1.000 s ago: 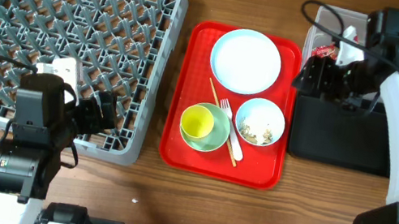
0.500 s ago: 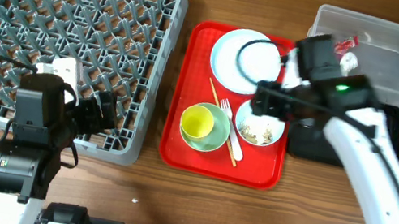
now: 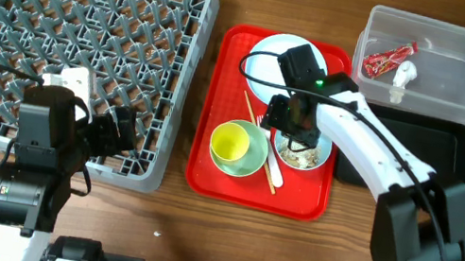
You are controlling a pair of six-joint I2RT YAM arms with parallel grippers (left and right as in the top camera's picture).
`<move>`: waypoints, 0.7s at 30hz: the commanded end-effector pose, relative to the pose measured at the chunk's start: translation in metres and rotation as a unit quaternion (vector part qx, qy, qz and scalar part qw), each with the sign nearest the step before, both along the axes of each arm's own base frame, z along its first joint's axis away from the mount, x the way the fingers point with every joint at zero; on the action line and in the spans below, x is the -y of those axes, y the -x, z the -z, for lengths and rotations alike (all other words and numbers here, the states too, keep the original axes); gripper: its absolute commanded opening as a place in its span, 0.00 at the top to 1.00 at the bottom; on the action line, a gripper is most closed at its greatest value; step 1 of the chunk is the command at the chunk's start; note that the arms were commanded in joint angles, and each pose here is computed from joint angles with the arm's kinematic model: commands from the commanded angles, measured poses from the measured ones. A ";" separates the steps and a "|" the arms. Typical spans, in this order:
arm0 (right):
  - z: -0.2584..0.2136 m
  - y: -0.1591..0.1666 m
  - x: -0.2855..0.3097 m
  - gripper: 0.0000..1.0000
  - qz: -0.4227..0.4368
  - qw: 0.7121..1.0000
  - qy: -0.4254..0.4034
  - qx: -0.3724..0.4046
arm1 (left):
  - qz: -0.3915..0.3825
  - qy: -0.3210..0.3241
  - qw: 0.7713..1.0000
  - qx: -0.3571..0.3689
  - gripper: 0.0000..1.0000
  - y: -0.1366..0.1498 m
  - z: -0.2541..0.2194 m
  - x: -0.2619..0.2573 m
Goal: Sort waste into correct bins and load items into the dishwasher rack
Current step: 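Grasp the rim of the rice bowl with the right gripper and lift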
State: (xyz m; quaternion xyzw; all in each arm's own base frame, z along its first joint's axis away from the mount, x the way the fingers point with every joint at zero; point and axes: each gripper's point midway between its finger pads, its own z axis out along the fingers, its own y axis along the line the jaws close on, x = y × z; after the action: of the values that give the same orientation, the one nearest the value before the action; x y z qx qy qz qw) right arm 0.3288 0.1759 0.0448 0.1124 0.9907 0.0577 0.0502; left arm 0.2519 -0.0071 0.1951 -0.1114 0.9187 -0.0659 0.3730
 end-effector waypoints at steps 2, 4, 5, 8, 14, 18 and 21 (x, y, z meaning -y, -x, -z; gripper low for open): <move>0.029 0.004 0.000 0.36 0.033 0.999 0.010 -0.032 | 0.000 -0.001 1.000 0.007 0.00 -0.001 -0.006 -0.001; 0.033 0.004 -0.003 0.40 0.032 0.999 0.002 -0.038 | 0.000 -0.001 1.000 0.007 0.00 -0.001 -0.006 -0.001; 0.034 0.003 -0.005 0.43 0.032 0.999 -0.001 -0.037 | 0.000 -0.001 1.000 0.007 0.00 -0.001 -0.006 -0.001; 0.034 0.001 -0.006 0.51 0.040 0.999 -0.004 -0.033 | 0.000 -0.001 1.000 0.007 0.00 -0.001 -0.006 -0.001; 0.033 -0.002 -0.007 0.82 0.040 0.999 -0.007 -0.027 | -0.001 -0.001 1.000 0.007 0.00 -0.002 -0.006 -0.001; 0.033 -0.003 -0.007 0.92 0.040 0.999 -0.008 -0.026 | 0.000 -0.001 1.000 0.007 0.00 -0.001 -0.006 -0.001; 0.033 -0.003 -0.007 0.96 0.039 0.999 -0.008 -0.026 | 0.000 -0.001 1.000 0.007 0.00 -0.001 -0.006 -0.001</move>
State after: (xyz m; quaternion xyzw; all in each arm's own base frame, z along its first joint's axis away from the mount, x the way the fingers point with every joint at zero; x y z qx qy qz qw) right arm 0.3342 0.1809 0.0194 0.1547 0.9856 0.0581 0.0355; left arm 0.2518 -0.0071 0.1950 -0.1115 0.9188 -0.0659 0.3728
